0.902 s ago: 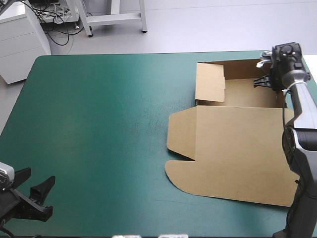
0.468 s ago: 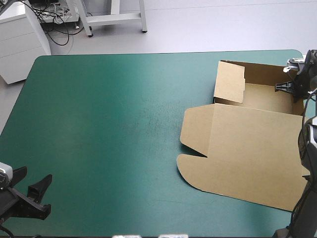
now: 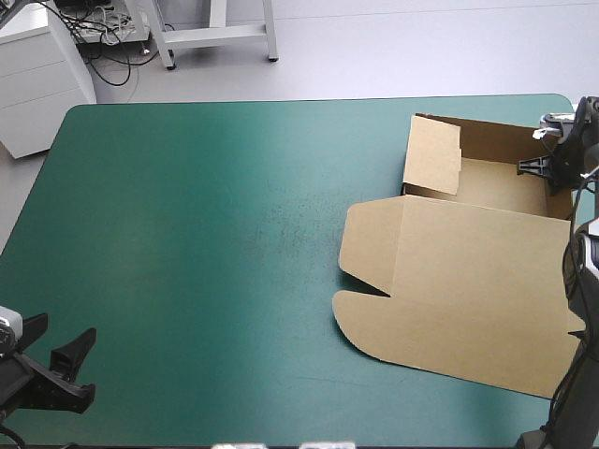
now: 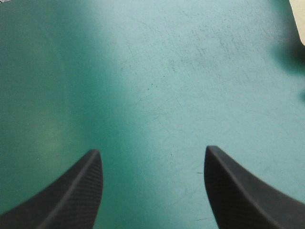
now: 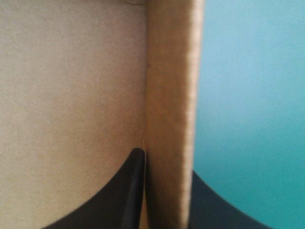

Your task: Fold the box

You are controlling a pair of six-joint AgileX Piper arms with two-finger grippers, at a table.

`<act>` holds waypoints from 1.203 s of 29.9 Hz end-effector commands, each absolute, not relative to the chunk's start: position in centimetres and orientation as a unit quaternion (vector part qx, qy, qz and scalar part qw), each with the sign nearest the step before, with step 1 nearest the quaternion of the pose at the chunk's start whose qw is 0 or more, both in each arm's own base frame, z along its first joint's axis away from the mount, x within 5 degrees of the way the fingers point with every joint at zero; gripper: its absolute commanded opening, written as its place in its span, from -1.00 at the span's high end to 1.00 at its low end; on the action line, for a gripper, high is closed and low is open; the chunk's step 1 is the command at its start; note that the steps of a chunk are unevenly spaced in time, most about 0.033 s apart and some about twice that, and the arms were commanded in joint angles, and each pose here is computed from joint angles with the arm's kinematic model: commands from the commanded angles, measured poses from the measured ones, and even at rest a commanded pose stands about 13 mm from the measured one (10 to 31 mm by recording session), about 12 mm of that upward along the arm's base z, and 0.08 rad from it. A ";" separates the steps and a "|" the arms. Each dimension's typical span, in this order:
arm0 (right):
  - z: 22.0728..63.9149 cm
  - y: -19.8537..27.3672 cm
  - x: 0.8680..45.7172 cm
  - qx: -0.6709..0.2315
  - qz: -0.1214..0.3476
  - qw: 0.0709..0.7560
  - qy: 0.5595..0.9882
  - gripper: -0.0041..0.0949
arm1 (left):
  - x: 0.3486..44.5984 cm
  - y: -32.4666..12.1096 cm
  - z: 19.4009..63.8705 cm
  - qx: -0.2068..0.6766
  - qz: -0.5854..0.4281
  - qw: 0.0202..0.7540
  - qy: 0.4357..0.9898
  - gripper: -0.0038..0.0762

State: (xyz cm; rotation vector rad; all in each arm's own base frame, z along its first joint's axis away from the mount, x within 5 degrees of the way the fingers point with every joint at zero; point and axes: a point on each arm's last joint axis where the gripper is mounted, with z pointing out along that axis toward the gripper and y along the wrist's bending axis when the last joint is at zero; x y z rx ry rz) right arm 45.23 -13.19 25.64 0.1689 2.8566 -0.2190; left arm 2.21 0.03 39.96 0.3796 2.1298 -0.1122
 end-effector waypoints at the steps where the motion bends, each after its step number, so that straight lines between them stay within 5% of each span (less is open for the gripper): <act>1: 28.9 -13.1 44.7 0.055 -0.083 0.179 0.979 0.26 | 2.1 0.1 40.2 0.155 -0.042 0.456 0.875 -0.20; 6: 29.0 -13.0 44.6 0.056 -0.076 0.179 0.979 -0.32 | 2.1 0.1 40.2 0.155 -0.042 0.456 0.875 -0.20; 9: 29.2 -13.0 44.6 0.057 -0.075 0.178 0.979 -0.50 | 2.1 0.1 40.2 0.155 -0.042 0.456 0.875 -0.20; 25: 37.0 -12.3 41.2 0.059 -0.111 0.264 0.956 -0.50 | 2.1 0.1 40.2 0.155 -0.042 0.456 0.875 -0.20; 36: 44.2 -7.3 35.0 0.052 0.014 0.350 0.935 -0.48 | 2.0 0.3 40.2 0.153 -0.035 0.461 0.874 -0.17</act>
